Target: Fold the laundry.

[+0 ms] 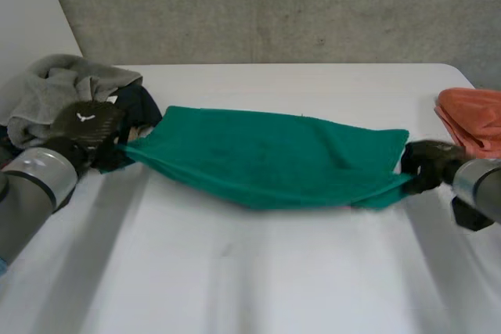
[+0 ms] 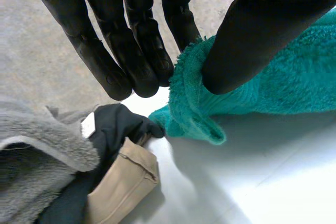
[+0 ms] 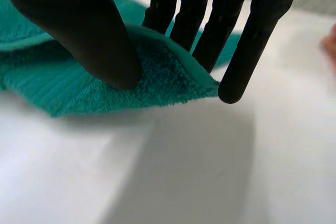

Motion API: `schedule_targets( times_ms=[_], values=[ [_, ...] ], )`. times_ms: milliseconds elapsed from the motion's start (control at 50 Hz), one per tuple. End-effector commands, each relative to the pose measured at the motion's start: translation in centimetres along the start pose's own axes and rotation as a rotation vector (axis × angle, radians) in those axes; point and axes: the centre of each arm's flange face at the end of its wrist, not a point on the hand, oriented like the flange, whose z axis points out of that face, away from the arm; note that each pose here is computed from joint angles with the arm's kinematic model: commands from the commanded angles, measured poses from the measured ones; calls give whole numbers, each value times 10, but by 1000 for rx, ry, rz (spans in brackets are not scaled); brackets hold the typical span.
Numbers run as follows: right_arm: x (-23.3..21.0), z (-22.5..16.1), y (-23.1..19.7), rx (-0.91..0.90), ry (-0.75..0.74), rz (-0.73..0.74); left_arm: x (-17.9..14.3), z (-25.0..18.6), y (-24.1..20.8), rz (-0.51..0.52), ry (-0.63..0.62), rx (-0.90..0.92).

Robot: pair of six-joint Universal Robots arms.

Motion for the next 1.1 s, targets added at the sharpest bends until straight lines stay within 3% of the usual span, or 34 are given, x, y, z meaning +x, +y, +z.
schedule_targets(
  times_ms=[20, 100, 240, 380, 460, 560, 600, 640, 660, 720, 820, 920, 1100],
  values=[
    [25, -72, -39, -68, 20, -398, -15, -35, -27, 17, 5, -64],
    [23, -109, -52, -163, 0, -644, -15, -57, -36, 73, 63, -150],
    [10, -128, -60, -208, 7, -695, -7, -69, -35, 124, 145, -255],
    [4, -92, -44, -273, -41, -733, -3, -28, -10, 163, 130, -338],
    [4, -63, -42, -308, -15, -807, -3, 7, 1, 242, 109, -368],
    [7, -38, -91, -124, 158, -855, -5, 49, -38, 356, 46, -209],
    [9, -35, -136, 88, 282, -802, -11, 66, -81, 370, -15, -16],
    [11, -40, -169, 256, 355, -736, -21, 74, -113, 362, -81, 135],
    [15, -44, -196, 417, 411, -654, -30, 77, -146, 332, -147, 298],
    [21, -55, -232, 673, 468, -534, -48, 76, -191, 230, -255, 564],
    [23, -76, -260, 959, 484, -459, -69, 71, -217, 92, -334, 798],
    [17, -67, -241, 929, 437, -501, -71, 76, -200, 76, -323, 755],
    [0, -31, -178, 669, 290, -521, -52, 94, -123, 61, -245, 510]
  ],
)
